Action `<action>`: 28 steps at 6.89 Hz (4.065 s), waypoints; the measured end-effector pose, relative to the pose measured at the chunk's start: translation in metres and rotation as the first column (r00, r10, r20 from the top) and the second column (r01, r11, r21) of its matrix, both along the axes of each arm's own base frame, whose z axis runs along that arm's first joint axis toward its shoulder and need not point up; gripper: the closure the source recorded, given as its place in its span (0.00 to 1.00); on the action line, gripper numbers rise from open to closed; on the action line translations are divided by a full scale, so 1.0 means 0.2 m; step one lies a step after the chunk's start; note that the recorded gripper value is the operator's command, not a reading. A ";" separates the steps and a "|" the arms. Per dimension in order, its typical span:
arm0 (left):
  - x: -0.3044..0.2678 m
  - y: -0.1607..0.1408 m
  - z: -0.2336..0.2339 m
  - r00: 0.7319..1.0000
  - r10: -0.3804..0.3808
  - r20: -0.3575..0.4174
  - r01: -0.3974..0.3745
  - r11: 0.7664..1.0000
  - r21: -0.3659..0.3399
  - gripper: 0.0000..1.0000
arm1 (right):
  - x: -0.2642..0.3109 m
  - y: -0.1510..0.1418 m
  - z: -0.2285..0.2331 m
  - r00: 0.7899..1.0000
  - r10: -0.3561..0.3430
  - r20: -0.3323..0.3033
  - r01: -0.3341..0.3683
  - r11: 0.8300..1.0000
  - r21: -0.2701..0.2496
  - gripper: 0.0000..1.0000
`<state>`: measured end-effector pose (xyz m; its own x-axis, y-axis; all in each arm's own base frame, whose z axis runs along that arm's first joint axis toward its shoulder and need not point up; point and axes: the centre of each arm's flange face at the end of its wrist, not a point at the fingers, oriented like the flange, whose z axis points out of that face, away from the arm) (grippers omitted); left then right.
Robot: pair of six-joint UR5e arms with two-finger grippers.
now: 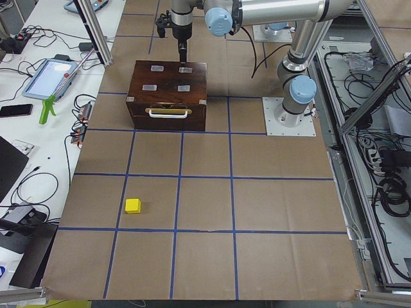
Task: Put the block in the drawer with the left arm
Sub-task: 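Move the left gripper down beside the box toward the white drawer handle, then close the left gripper on the white drawer handle, then pull the drawer open away from the box with the left gripper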
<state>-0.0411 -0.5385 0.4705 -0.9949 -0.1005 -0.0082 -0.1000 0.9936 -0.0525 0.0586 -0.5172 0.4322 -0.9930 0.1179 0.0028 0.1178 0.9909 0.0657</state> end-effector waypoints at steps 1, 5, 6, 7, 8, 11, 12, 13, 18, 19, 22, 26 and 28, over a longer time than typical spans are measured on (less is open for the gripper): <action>0.15 -0.02 0.00 1.000 0.012 -0.002 -0.012 1.000 -0.004 0.01 | 0.00 0.00 0.00 1.000 0.000 0.000 0.000 1.000 0.000 0.00; 0.81 -0.03 -0.07 0.987 0.016 -0.162 -0.028 0.997 -0.074 0.01 | 0.00 0.00 0.00 1.000 -0.001 0.000 0.001 1.000 0.000 0.00; 0.96 -0.03 -0.12 0.978 -0.005 -0.209 -0.015 0.995 -0.096 0.01 | 0.00 0.00 0.00 1.000 0.000 0.000 0.000 1.000 0.000 0.00; 1.09 -0.02 -0.18 0.971 -0.027 -0.236 0.002 0.995 -0.104 0.01 | 0.00 0.00 0.00 1.000 0.000 0.000 0.000 1.000 0.000 0.00; 1.17 -0.03 -0.24 0.966 -0.046 -0.256 0.020 0.994 -0.106 0.01 | 0.00 0.00 0.00 1.000 -0.001 0.000 0.001 1.000 0.000 0.00; 1.25 -0.06 -0.38 0.953 -0.061 -0.296 0.036 0.995 -0.089 0.01 | 0.00 0.00 0.00 1.000 -0.001 0.000 0.001 1.000 -0.001 0.00; 1.25 -0.06 -0.43 0.951 -0.062 -0.303 0.040 0.996 -0.078 0.01 | 0.00 0.00 0.00 1.000 0.000 0.000 0.000 1.000 -0.001 0.00; 1.25 -0.07 -0.48 0.948 -0.067 -0.312 0.049 0.997 -0.066 0.01 | 0.00 0.00 0.00 1.000 0.000 0.000 0.000 1.000 0.000 0.00; 1.28 -0.16 -0.72 0.935 -0.093 -0.343 0.087 0.996 -0.032 0.01 | 0.00 0.00 0.00 1.000 0.000 0.000 0.000 1.000 0.000 0.00; 1.29 -0.17 -0.75 0.932 -0.098 -0.349 0.095 0.995 -0.027 0.01 | 0.00 0.00 0.00 1.000 0.000 0.000 0.000 1.000 0.000 0.00; 1.30 -0.23 -0.86 0.931 -0.115 -0.347 0.109 0.993 -0.036 0.01 | 0.00 0.00 0.00 1.000 0.000 0.000 0.000 1.000 0.000 0.00; 1.33 -0.28 -0.95 0.932 -0.118 -0.343 0.112 0.993 -0.040 0.01 | 0.00 0.00 0.00 1.000 0.000 0.000 0.000 1.000 0.000 0.00; 1.37 -0.30 -0.98 0.938 -0.112 -0.329 0.105 0.994 -0.038 0.01 | 0.00 0.00 0.00 1.000 -0.001 0.000 0.001 1.000 0.000 0.00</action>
<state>0.2319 -0.5980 0.2741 -0.9463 0.0112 0.3230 -0.0069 0.9985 -0.0548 0.0586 -0.5173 0.4320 -0.9929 0.1186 0.0029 0.1186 0.9907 0.0661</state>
